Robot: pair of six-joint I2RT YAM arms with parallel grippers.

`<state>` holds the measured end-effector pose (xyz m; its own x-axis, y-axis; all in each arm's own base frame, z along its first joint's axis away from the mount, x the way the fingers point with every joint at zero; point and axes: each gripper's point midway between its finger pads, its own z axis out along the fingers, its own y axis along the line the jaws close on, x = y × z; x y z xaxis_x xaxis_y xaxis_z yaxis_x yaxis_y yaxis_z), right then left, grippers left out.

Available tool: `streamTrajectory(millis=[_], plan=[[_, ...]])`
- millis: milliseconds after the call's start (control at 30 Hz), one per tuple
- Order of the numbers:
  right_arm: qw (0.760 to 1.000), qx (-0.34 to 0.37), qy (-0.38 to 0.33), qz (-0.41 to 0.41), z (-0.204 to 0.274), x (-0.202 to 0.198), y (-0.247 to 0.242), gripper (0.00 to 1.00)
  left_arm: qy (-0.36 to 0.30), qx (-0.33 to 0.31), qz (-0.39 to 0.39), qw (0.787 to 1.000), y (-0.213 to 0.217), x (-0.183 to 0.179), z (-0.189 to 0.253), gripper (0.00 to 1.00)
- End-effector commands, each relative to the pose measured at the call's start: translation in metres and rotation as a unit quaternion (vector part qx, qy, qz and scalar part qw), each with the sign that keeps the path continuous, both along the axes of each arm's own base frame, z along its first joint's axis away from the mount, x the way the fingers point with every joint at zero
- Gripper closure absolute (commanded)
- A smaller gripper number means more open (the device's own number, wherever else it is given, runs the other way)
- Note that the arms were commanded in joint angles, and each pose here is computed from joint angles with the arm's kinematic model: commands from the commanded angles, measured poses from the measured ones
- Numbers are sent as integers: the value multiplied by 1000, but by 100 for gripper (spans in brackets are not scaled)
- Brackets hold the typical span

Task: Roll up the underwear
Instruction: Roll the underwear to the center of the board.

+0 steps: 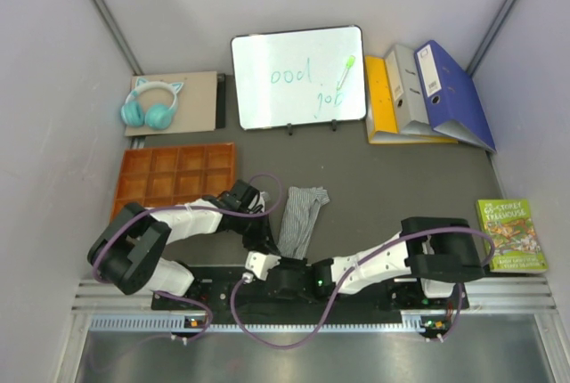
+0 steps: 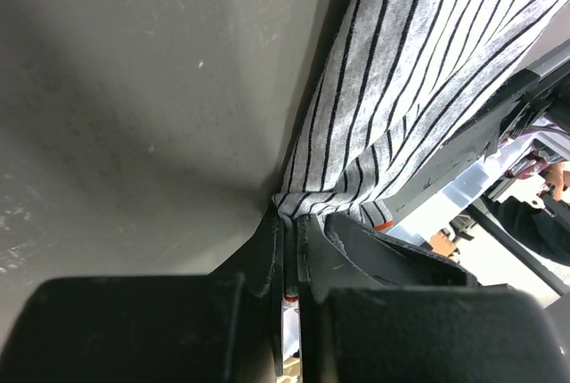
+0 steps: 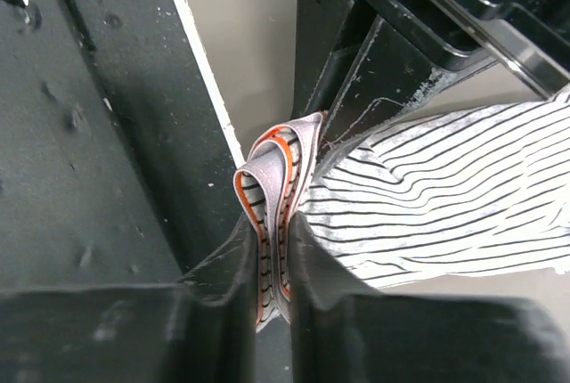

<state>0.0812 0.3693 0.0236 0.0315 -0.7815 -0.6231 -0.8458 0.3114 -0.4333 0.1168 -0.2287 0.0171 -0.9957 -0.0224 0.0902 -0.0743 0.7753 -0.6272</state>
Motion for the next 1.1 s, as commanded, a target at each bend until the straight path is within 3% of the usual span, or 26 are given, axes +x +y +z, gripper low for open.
streamTrajectory(millis=[0, 67, 200, 233, 333, 467, 667, 833, 1067], plan=[[1000, 19, -3, 0, 9, -2, 15, 100, -25, 13, -2, 1000, 8, 3, 3, 97], [999, 29, 18, 5, 13, -2, 17, 100, -38, 11, 6, 999, 7, 8, 7, 91], [996, 54, 63, 11, 23, 3, 15, 100, -96, 8, 34, 995, 11, 26, 30, 63], [994, 60, 84, 23, 24, -2, 16, 100, -106, 9, 40, 994, 13, 29, 34, 48], [987, 89, 131, 40, 38, -2, 19, 100, -142, 15, 69, 987, 24, 41, 46, 38], [974, 117, 185, 54, 50, 2, 21, 100, -164, 14, 117, 979, 40, 49, 55, 31], [954, 130, 268, 45, 48, 14, 12, 100, -241, 28, 172, 955, 60, 67, 80, 30], [925, 146, 348, 35, 41, 20, 6, 100, -312, -42, 206, 927, 53, 80, 106, 32], [899, 166, 404, 16, 33, 45, 2, 100, -325, -101, 194, 920, 37, 75, 95, 34]])
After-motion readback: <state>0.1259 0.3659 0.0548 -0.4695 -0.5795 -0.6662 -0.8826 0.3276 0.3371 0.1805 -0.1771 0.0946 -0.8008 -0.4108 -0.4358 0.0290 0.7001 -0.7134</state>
